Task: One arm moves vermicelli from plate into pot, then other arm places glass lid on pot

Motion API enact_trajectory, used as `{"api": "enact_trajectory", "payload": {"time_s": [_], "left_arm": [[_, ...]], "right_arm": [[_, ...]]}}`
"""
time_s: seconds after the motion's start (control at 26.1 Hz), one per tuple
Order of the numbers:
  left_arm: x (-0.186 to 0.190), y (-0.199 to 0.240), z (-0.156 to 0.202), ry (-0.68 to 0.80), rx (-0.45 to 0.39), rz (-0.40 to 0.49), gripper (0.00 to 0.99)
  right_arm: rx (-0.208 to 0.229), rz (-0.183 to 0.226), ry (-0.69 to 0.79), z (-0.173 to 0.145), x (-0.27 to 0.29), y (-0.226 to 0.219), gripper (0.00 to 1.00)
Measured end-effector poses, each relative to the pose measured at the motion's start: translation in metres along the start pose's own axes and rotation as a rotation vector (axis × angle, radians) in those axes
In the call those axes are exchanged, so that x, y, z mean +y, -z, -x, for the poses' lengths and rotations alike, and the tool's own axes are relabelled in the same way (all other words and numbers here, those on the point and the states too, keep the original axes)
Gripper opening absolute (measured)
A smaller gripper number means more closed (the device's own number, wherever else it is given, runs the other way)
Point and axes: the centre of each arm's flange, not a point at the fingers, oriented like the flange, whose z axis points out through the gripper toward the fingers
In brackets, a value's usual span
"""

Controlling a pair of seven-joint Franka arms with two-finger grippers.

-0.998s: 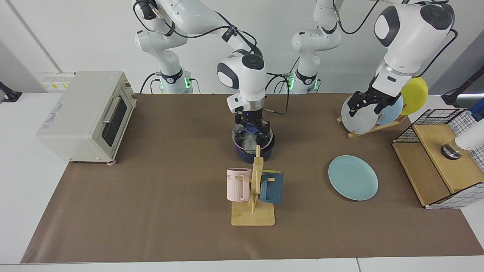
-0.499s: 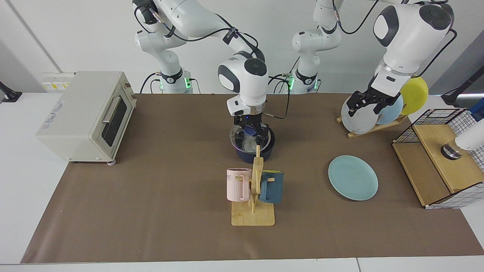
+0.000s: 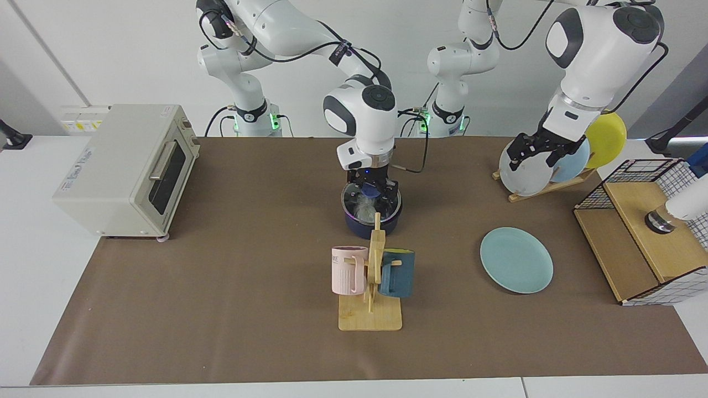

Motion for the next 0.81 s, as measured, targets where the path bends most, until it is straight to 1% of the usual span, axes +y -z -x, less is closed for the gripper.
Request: {"api": "enact_trajectory", "payload": {"time_s": [0.81], "left_arm": [[0.0000,0.0000,0.0000,0.000,0.000,0.000,0.991]], "right_arm": [[-0.006,-0.003,-0.002,-0.0033,-0.0054,-0.0048,0.44]]}}
